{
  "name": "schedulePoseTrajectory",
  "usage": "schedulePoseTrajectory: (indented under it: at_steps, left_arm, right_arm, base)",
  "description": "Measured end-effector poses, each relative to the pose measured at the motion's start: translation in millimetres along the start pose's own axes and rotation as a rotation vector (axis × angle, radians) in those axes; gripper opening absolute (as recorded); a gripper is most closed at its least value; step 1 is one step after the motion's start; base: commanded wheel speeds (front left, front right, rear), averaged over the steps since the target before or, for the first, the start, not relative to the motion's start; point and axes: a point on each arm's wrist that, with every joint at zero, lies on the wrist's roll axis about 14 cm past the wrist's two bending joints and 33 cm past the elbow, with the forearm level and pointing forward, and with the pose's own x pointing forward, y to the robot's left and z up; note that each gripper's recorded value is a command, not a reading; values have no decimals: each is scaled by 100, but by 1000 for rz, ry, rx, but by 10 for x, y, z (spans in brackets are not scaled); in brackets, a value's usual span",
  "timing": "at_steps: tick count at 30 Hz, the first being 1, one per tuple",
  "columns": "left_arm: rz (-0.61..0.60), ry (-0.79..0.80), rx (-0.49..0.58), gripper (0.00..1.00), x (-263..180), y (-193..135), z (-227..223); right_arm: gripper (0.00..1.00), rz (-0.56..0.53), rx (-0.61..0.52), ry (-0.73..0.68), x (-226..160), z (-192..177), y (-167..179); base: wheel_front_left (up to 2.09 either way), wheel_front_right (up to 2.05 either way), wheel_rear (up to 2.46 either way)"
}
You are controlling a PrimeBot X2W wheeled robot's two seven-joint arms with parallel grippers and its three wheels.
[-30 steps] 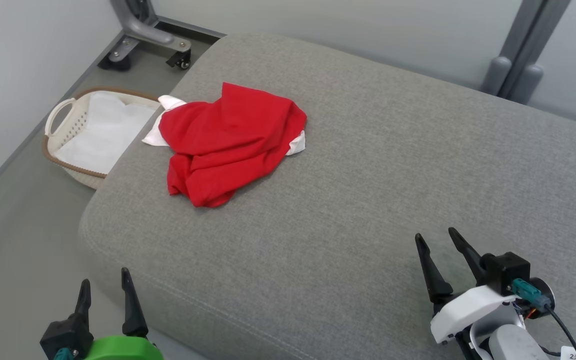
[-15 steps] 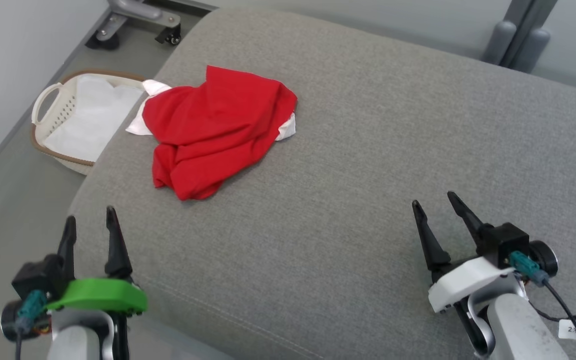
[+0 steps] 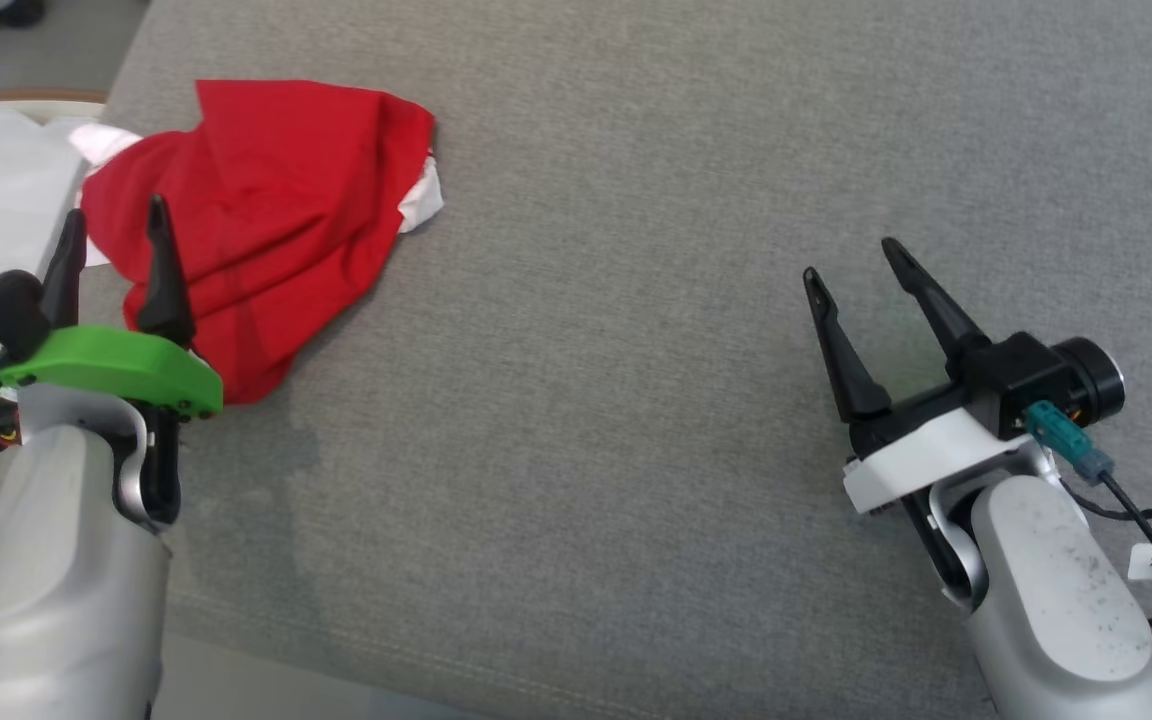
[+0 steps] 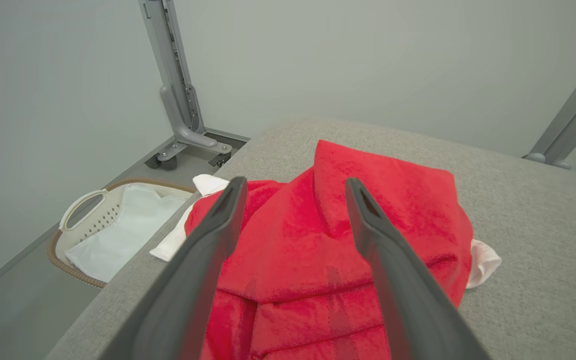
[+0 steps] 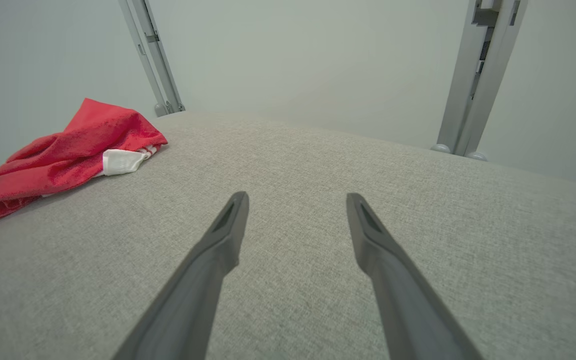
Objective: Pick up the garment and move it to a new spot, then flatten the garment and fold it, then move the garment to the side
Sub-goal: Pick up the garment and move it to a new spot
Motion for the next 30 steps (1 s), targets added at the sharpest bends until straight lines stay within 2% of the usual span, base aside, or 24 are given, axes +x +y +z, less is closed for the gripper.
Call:
schedulePoseTrajectory:
  at_steps: [6, 13, 14, 15, 19, 23, 27, 30]
  left_arm:
    - [-1, 165, -5, 100, 400, -23, -403]
    - [32, 415, -93, 100, 472, -122, -1132]
    - [28, 447, -95, 46, 472, -151, -1209]
    - [24, 455, -91, 0, 487, -162, -1242]
    - [6, 437, -84, 0, 530, -224, -1255]
    - [-51, 332, -63, 0, 568, -391, -1061]
    - [-154, 220, -74, 0, 628, -745, -704]
    - [-224, 84, -77, 0, 704, -947, -229]
  right_arm:
    - [100, -61, 1, -5, 5, -71, -303]
    - [100, -142, 2, 27, -131, -226, -619]
    - [100, -154, 1, 33, -157, -248, -662]
    - [100, -166, 2, 38, -183, -266, -699]
    - [100, -199, -1, 47, -255, -276, -798]
    - [100, -227, -1, 48, -349, -221, -840]
    - [100, -250, 10, 34, -441, -104, -828]
    - [100, -267, 15, 25, -531, -15, -817]
  base:
    - [0, 0, 0]
    - [0, 0, 0]
    - [0, 0, 0]
    - [0, 0, 0]
    - [0, 0, 0]
    - [0, 0, 0]
    - [0, 0, 0]
    - [0, 0, 0]
